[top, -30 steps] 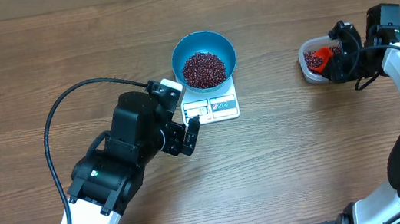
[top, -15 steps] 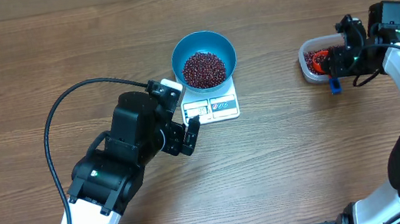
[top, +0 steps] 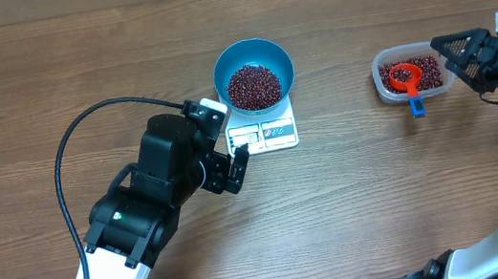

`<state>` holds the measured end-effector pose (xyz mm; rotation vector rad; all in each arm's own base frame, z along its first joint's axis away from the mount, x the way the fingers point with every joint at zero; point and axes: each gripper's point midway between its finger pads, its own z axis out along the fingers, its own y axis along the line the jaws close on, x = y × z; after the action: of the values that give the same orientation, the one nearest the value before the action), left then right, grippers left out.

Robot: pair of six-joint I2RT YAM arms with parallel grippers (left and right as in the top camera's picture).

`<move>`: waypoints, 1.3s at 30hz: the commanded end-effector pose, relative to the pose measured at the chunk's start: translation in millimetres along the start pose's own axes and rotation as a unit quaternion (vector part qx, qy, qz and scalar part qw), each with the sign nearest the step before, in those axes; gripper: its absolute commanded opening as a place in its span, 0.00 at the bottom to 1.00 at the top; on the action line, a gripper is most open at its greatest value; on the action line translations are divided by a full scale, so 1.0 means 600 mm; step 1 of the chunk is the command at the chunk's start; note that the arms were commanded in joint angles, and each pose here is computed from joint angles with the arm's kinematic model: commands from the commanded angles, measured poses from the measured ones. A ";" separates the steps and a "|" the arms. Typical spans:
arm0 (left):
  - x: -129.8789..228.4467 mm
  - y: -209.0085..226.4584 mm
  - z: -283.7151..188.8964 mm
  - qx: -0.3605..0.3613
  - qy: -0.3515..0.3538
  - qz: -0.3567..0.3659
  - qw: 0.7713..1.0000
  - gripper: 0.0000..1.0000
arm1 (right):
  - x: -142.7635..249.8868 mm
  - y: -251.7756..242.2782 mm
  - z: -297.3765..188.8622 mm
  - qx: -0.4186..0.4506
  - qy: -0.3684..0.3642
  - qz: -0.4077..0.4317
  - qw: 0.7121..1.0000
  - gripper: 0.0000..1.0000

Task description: Scoop item into bowl and weigh 150g on scale

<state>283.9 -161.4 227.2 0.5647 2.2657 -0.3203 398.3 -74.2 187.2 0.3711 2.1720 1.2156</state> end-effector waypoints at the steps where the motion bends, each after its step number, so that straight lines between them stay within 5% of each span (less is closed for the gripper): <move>1: 0.001 -0.001 0.002 0.005 0.001 -0.007 1.000 1.00 | -0.008 0.063 -0.014 -0.066 -0.004 0.006 0.998 1.00; 6: 0.001 -0.001 0.002 0.005 0.001 -0.007 1.000 0.99 | -0.002 0.012 -0.025 0.030 -0.010 0.088 0.996 1.00; 18: 0.001 -0.001 0.002 0.005 0.001 -0.007 1.000 0.99 | -0.019 0.047 -0.109 0.145 -0.105 0.105 0.978 1.00; 39: 0.001 -0.001 0.002 0.005 0.001 -0.007 1.000 0.99 | 0.137 -0.088 -0.032 0.080 -0.172 0.235 0.953 1.00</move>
<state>283.9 -161.4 227.2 0.5647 2.2657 -0.3203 331.4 -81.7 123.4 1.0702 1.9727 1.0380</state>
